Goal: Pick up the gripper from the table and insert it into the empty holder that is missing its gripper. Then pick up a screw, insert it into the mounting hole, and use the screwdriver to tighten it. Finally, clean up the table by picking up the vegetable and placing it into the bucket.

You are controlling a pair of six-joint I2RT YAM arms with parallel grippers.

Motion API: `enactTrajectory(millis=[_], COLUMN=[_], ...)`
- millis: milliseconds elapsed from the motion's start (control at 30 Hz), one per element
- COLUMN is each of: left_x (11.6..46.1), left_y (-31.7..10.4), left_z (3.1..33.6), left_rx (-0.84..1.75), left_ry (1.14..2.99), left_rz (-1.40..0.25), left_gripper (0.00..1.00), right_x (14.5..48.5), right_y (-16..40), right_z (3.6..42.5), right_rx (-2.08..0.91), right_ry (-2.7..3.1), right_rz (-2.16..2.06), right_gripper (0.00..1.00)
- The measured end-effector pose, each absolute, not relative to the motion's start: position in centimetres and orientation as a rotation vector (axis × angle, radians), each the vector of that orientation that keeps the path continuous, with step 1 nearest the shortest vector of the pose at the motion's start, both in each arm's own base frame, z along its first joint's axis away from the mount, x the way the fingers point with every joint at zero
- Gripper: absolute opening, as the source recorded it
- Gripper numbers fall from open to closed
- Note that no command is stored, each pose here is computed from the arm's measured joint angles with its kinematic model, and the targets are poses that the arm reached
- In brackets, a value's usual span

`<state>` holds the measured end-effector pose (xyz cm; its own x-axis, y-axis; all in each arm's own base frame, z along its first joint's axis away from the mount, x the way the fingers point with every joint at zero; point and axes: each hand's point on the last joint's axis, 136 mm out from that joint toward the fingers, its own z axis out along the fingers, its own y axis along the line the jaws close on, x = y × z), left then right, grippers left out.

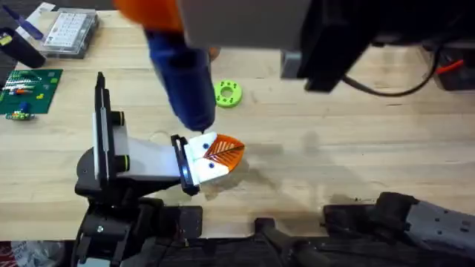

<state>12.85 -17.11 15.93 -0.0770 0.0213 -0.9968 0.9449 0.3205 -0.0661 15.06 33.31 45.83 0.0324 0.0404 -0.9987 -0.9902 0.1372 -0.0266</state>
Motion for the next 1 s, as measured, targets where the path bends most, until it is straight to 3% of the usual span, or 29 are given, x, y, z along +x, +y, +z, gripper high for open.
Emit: enactTrajectory(millis=[367, 800, 1000], left_x=[12.9, 12.9, 12.9], left_y=[-17.1, -17.1, -17.1], left_z=[15.9, 15.9, 15.9], left_rx=[0.953, 0.953, 0.953], left_ry=[1.423, 1.423, 1.423], left_rz=[-0.999, -0.999, -0.999], left_gripper=[0.013, 0.013, 0.013], right_x=[11.9, 12.5, 13.6], right_y=[34.3, 35.2, 35.3], right_z=[47.4, 47.2, 45.3], right_rx=[-1.191, -1.167, -1.169], right_ry=[1.015, 0.995, 1.033], right_rz=[1.091, 1.109, 1.095], right_gripper=[0.057, 0.057, 0.057])
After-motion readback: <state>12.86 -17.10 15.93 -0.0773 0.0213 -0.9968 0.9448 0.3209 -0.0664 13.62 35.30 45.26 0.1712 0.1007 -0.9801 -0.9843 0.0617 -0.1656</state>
